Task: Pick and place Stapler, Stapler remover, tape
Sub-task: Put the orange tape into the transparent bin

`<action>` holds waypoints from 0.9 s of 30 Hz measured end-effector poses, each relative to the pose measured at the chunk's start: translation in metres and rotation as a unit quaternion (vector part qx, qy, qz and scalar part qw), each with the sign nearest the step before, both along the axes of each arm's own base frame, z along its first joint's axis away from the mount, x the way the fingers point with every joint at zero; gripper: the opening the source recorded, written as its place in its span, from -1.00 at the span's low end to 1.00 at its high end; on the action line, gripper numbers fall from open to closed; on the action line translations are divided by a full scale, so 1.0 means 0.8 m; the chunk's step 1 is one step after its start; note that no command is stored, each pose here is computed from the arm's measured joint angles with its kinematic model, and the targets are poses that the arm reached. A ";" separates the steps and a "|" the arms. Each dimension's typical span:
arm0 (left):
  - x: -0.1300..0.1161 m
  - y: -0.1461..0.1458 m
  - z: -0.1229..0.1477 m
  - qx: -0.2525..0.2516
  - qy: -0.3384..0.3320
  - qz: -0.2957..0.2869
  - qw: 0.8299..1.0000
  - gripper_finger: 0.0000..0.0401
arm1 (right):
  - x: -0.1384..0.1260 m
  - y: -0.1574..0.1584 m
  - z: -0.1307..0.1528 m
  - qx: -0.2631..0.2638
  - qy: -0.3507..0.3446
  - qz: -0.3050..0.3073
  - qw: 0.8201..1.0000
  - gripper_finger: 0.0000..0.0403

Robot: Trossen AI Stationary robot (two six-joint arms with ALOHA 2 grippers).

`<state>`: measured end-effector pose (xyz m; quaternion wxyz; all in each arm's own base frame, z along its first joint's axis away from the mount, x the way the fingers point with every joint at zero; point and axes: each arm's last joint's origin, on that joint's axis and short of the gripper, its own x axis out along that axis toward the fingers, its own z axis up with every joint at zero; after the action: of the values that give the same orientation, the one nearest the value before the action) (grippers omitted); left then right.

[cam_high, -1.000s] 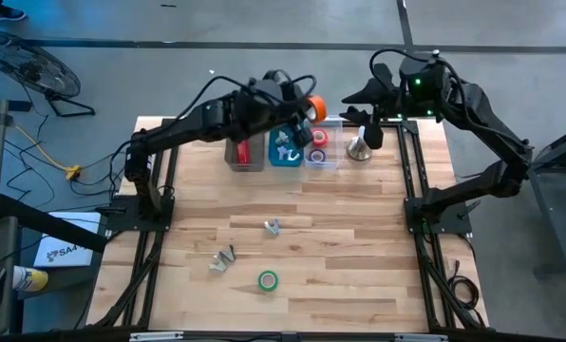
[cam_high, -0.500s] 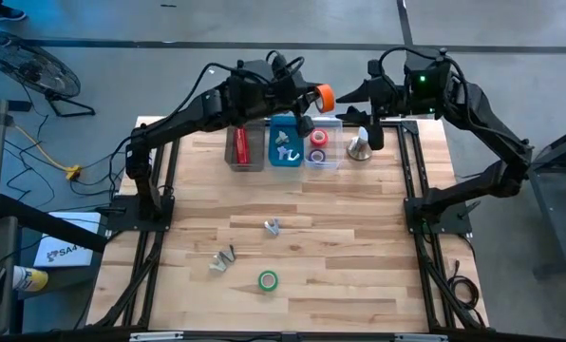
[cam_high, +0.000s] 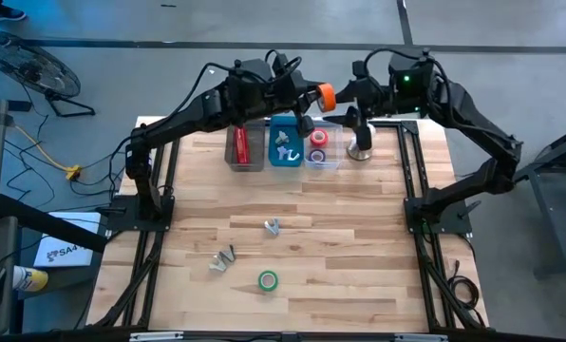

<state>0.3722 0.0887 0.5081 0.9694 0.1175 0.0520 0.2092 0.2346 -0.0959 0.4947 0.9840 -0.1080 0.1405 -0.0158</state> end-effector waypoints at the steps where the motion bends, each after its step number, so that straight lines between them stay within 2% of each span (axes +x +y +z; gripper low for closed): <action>1: 0.000 0.000 0.000 0.000 0.001 0.000 1.000 -0.82 | 0.001 0.002 0.000 -0.005 0.000 0.004 1.000 -0.15; 5: 0.000 0.000 0.000 -0.001 0.000 -0.002 1.000 -0.82 | 0.003 0.007 0.001 -0.019 -0.002 0.015 1.000 -0.16; 8: 0.000 0.000 0.000 -0.001 0.000 -0.002 1.000 -0.82 | 0.003 0.007 0.001 -0.021 -0.004 0.014 1.000 -0.24; 17: 0.000 -0.001 0.000 -0.001 -0.001 -0.009 1.000 -0.77 | 0.003 0.004 0.004 -0.027 -0.015 0.014 0.999 -0.82; 21: 0.000 -0.002 0.000 -0.001 -0.001 -0.009 1.000 -0.65 | 0.003 0.004 0.004 -0.026 -0.016 0.012 0.999 -0.82; 27: 0.000 -0.001 0.000 0.004 0.004 0.001 1.000 -0.62 | 0.002 0.003 0.004 -0.024 -0.012 -0.010 1.000 -0.82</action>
<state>0.3723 0.0882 0.5078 0.9684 0.1223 0.0548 0.2105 0.2359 -0.0935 0.4979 0.9825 -0.1305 0.1294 -0.0302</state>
